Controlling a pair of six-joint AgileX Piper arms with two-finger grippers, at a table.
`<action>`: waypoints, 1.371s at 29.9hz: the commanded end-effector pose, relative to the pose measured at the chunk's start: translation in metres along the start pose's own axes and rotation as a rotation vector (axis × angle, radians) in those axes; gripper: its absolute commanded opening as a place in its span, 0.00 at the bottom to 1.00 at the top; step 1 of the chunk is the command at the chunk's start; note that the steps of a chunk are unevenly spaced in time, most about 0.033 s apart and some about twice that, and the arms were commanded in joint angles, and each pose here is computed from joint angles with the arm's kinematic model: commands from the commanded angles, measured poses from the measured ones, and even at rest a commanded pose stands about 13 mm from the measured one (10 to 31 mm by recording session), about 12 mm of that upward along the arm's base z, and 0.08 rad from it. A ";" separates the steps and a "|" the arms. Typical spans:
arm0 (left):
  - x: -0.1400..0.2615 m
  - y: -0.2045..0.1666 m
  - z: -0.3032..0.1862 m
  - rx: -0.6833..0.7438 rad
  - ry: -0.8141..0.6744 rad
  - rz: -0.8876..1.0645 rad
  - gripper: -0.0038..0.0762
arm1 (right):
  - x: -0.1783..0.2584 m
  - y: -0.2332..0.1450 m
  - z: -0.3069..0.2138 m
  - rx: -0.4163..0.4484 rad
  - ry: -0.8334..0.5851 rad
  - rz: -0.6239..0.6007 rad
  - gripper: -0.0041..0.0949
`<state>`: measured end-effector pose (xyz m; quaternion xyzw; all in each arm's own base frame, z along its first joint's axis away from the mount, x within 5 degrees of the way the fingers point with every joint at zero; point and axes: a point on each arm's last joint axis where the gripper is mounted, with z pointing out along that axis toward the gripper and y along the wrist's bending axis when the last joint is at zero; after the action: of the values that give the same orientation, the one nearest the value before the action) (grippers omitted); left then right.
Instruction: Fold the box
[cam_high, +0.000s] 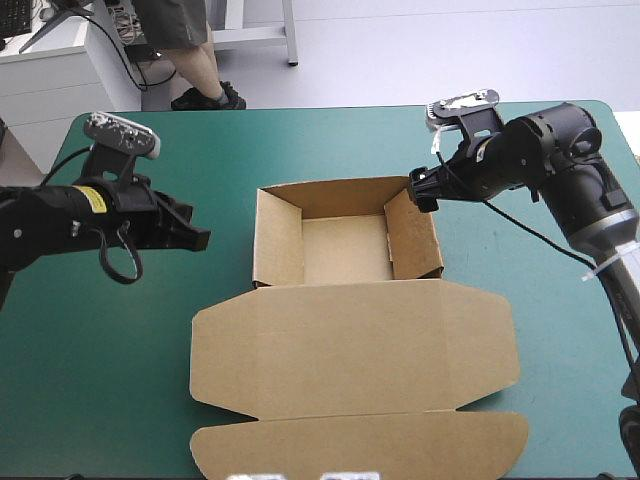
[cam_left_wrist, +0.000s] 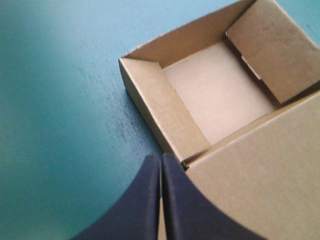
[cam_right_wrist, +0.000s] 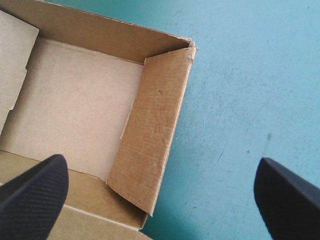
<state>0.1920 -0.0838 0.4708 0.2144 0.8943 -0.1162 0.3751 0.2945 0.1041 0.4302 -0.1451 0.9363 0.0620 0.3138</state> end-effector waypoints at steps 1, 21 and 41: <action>0.018 -0.004 -0.008 0.016 -0.016 0.002 0.04 | -0.005 0.000 -0.021 0.003 -0.100 -0.015 0.96; 0.173 -0.005 0.048 0.014 0.170 -0.052 0.04 | -0.010 0.000 0.072 0.004 0.114 -0.003 0.96; 0.174 -0.005 0.045 0.014 0.166 -0.051 0.04 | 0.002 0.007 0.162 -0.057 0.314 0.064 0.40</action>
<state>0.1061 -0.0510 0.3045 0.2085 0.9355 -0.0995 0.2672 0.3886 0.1446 0.2712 -0.1335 0.9823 0.0661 0.1136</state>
